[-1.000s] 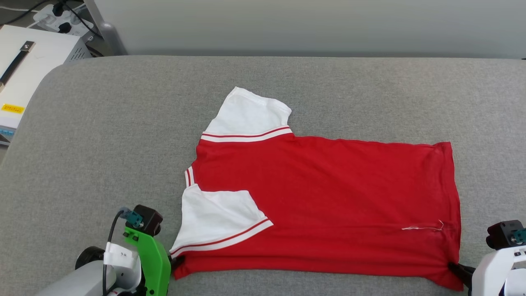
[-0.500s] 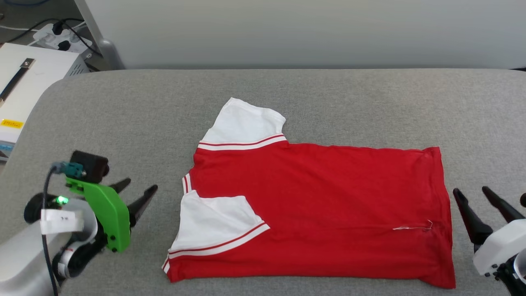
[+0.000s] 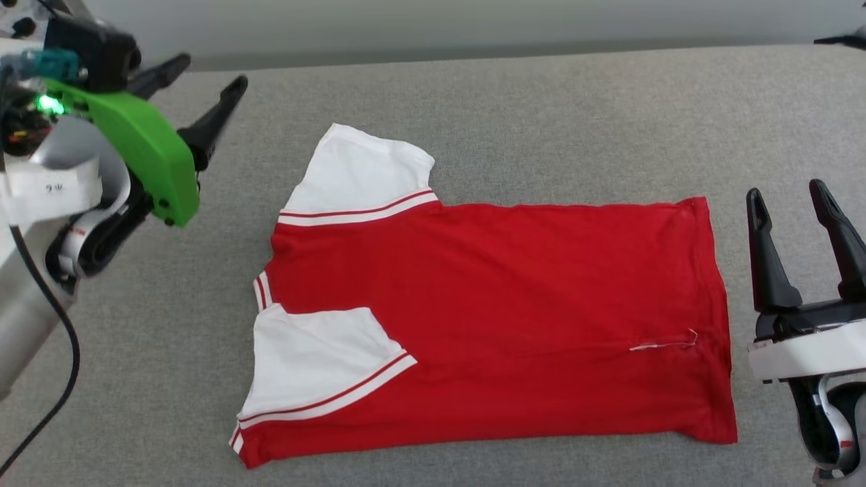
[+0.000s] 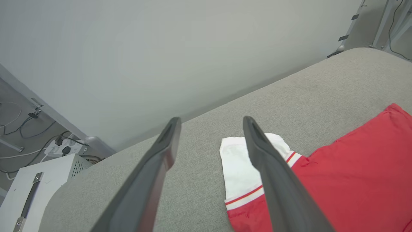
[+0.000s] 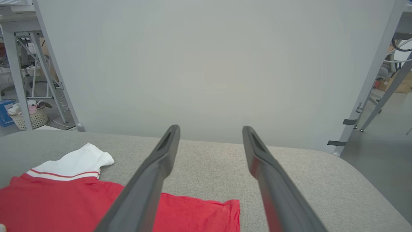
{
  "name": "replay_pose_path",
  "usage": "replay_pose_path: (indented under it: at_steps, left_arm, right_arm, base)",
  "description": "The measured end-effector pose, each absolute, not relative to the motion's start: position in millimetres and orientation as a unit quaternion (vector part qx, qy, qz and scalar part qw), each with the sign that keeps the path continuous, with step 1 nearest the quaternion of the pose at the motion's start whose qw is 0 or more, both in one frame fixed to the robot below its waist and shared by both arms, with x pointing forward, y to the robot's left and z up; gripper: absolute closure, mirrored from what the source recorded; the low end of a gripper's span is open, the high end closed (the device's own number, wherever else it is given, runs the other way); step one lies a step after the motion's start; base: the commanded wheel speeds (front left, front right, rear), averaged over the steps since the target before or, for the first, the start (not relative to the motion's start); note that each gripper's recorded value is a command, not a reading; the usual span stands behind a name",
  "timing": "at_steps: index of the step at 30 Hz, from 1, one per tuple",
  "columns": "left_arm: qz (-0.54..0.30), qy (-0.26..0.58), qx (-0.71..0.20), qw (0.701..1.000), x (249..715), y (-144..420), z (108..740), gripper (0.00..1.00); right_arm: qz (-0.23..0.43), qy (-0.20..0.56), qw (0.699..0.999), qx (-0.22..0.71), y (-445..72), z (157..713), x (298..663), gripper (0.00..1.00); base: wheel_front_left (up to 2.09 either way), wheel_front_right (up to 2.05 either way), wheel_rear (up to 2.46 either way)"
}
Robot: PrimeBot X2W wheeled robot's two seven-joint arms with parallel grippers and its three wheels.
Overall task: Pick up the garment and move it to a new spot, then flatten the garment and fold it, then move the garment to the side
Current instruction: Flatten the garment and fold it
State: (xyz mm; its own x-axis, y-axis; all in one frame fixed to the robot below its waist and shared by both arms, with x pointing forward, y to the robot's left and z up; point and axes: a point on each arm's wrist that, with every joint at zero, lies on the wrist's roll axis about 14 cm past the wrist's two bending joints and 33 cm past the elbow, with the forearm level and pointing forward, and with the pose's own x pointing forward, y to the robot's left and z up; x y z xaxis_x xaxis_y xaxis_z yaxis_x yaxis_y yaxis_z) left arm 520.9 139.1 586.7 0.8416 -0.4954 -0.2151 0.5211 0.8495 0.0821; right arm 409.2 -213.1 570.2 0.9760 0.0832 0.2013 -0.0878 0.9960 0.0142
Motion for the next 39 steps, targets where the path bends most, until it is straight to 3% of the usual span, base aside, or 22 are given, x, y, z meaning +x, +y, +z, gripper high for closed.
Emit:
replay_pose_path:
  at_steps: [5, 13, 20, 31, 32, 34, 39]
  left_arm:
    - [-0.293, 0.14, 0.078, 0.943, 558.0, 114.6, 576.9, 0.0]
    - [-0.305, 0.324, 0.083, 0.892, 594.7, 88.1, 503.4, 0.0]
    - [-0.286, 0.42, 0.092, 0.856, 615.4, 88.2, 439.8, 0.0]
    - [-0.281, 0.497, 0.099, 0.815, 618.4, 83.1, 361.1, 0.0]
    - [-0.282, 0.499, 0.102, 0.813, 618.3, 82.9, 360.5, 0.05]
    - [-0.282, 0.5, 0.108, 0.812, 617.9, 83.2, 362.0, 1.0]
    - [-0.301, 0.485, 0.114, 0.813, 609.8, 73.5, 370.1, 1.0]
  right_arm:
    - [0.052, -0.104, 0.993, 0.008, -205.1, 563.7, 422.8, 0.0]
    - [0.066, -0.082, 0.994, -0.002, -197.9, 538.1, 447.2, 0.0]
    - [0.074, -0.057, 0.996, -0.007, -195.4, 513.0, 464.1, 0.0]
    - [0.064, -0.019, 0.997, -0.026, -210.8, 479.3, 474.1, 0.0]
    - [0.063, -0.017, 0.998, -0.025, -211.9, 477.9, 473.9, 0.0]
    - [0.061, -0.017, 0.998, -0.024, -213.8, 477.6, 473.5, 0.0]
    - [0.056, -0.033, 0.997, -0.031, -219.7, 489.7, 475.9, 0.0]
  base:
    - [0.0, 0.0, 0.0]
    - [0.0, 0.0, 0.0]
    - [0.0, 0.0, 0.0]
    - [0.0, 0.0, 0.0]
    - [0.0, 0.0, 0.0]
    - [0.0, 0.0, 0.0]
    - [0.0, 0.0, 0.0]
